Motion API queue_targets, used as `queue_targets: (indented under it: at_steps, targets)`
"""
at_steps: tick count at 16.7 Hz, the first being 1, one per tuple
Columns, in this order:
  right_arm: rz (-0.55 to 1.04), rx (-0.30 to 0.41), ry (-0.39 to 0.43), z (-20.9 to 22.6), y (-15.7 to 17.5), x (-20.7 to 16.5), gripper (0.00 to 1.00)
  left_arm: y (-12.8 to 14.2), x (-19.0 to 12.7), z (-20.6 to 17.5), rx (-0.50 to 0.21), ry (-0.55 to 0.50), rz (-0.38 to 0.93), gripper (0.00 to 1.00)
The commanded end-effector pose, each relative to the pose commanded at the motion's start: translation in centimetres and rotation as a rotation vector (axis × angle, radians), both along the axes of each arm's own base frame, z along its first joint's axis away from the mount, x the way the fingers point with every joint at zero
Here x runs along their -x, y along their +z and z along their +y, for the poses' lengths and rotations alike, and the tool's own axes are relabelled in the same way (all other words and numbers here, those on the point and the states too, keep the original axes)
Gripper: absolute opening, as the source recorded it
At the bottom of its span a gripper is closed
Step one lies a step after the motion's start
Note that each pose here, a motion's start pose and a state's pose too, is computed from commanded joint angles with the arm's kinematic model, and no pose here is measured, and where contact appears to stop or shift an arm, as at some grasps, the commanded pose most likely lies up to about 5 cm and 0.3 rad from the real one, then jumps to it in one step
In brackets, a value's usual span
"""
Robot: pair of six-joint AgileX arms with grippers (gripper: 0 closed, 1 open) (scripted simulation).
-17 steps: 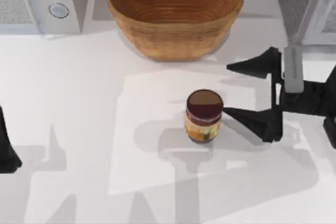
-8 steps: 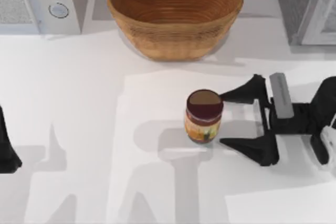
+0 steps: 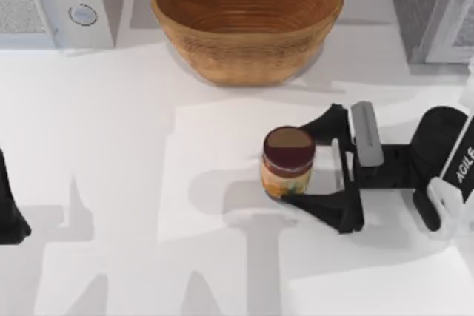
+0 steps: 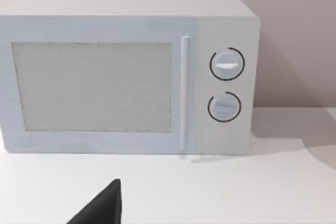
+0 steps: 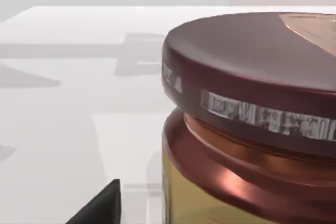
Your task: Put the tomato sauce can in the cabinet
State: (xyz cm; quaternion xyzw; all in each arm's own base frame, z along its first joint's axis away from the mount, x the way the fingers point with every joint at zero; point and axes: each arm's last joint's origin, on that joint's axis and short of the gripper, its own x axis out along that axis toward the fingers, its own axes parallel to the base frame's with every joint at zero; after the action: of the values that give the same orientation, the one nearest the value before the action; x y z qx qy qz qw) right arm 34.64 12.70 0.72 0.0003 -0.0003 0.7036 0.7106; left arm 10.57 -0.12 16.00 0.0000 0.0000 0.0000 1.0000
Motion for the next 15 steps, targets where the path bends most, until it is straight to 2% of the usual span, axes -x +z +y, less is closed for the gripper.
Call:
queue_targets:
  at_steps: [3,8,15]
  targets:
    - [0.0,0.001,0.0,2.2,0.0,0.1,1.0,0.0,0.0,0.0,0.0,0.0,0.0,1.0]
    - [0.0,0.001,0.0,2.5,0.0,0.1,1.0,0.0,0.0,0.0,0.0,0.0,0.0,1.0]
    - [0.0,0.001,0.0,2.5,0.0,0.1,0.47,0.0,0.0,0.0,0.0,0.0,0.0,1.0]
